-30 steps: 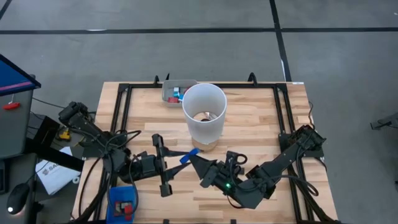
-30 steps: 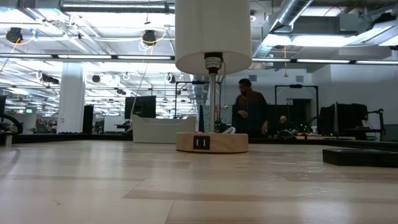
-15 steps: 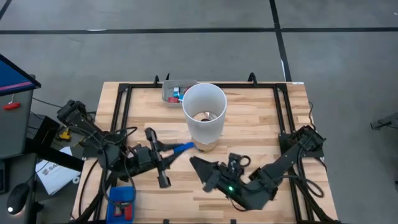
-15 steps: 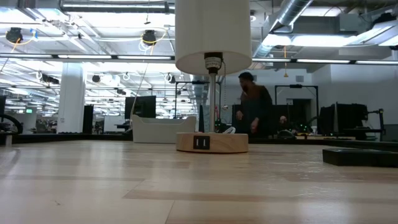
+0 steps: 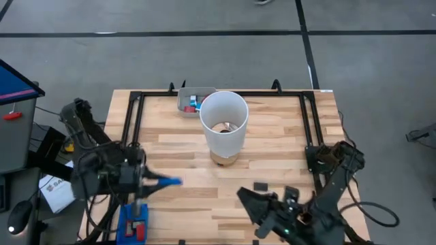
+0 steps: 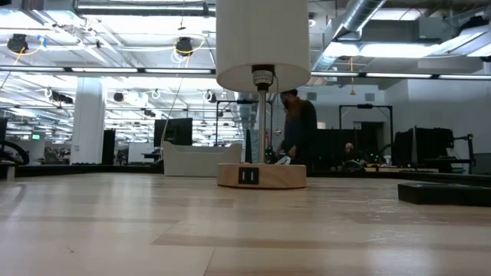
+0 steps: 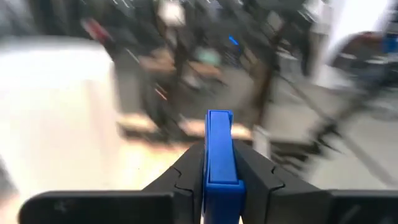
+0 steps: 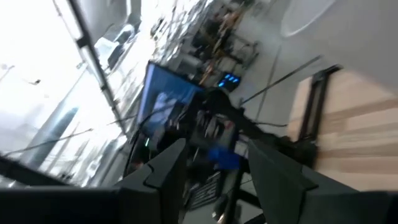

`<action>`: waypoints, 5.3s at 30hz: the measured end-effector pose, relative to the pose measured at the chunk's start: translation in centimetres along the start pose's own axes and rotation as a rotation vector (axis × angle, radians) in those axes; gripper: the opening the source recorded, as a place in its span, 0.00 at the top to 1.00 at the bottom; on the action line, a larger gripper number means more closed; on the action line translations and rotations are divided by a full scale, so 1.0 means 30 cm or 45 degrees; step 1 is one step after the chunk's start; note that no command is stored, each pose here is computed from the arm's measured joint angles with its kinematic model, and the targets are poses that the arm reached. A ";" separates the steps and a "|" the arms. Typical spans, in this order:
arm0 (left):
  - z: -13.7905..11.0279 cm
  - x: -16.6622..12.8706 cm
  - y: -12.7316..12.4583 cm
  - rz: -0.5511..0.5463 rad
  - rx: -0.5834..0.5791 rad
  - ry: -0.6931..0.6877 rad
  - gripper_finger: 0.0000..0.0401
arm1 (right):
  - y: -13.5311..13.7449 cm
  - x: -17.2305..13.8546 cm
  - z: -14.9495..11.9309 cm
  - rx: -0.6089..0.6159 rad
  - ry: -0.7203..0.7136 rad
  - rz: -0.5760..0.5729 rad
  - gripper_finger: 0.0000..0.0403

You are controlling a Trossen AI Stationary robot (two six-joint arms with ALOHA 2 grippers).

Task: Pick & Place Office items
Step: Put the blue digital timer into the blue bin, then put the black digital timer into the blue bin

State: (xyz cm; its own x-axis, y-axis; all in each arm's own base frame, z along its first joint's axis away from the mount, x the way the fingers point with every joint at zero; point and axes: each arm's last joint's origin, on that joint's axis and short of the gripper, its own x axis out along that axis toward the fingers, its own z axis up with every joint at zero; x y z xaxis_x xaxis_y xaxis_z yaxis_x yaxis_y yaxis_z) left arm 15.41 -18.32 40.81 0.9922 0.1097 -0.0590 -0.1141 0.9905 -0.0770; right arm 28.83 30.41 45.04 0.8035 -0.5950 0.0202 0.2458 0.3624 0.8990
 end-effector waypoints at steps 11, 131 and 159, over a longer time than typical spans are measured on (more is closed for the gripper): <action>-0.254 -0.206 -0.123 -0.320 -0.361 0.716 0.86 | -0.001 -0.022 0.003 0.018 -0.031 -0.044 0.59; -0.230 -0.043 0.175 0.172 -0.322 0.413 0.55 | -0.198 0.139 0.778 -1.408 0.905 0.102 0.62; -0.283 0.039 0.045 0.136 -0.183 0.354 0.47 | -0.872 0.087 0.182 -1.516 1.576 -0.373 0.49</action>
State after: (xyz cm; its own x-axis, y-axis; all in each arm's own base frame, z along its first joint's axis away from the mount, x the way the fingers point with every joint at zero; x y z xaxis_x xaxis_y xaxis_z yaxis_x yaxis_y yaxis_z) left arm 15.99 -17.56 32.18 0.9249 0.1659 -0.3422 -0.2424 0.9505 -0.1945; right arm 21.55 15.46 23.97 0.4284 -0.0844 -0.8996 0.2211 0.9752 0.0137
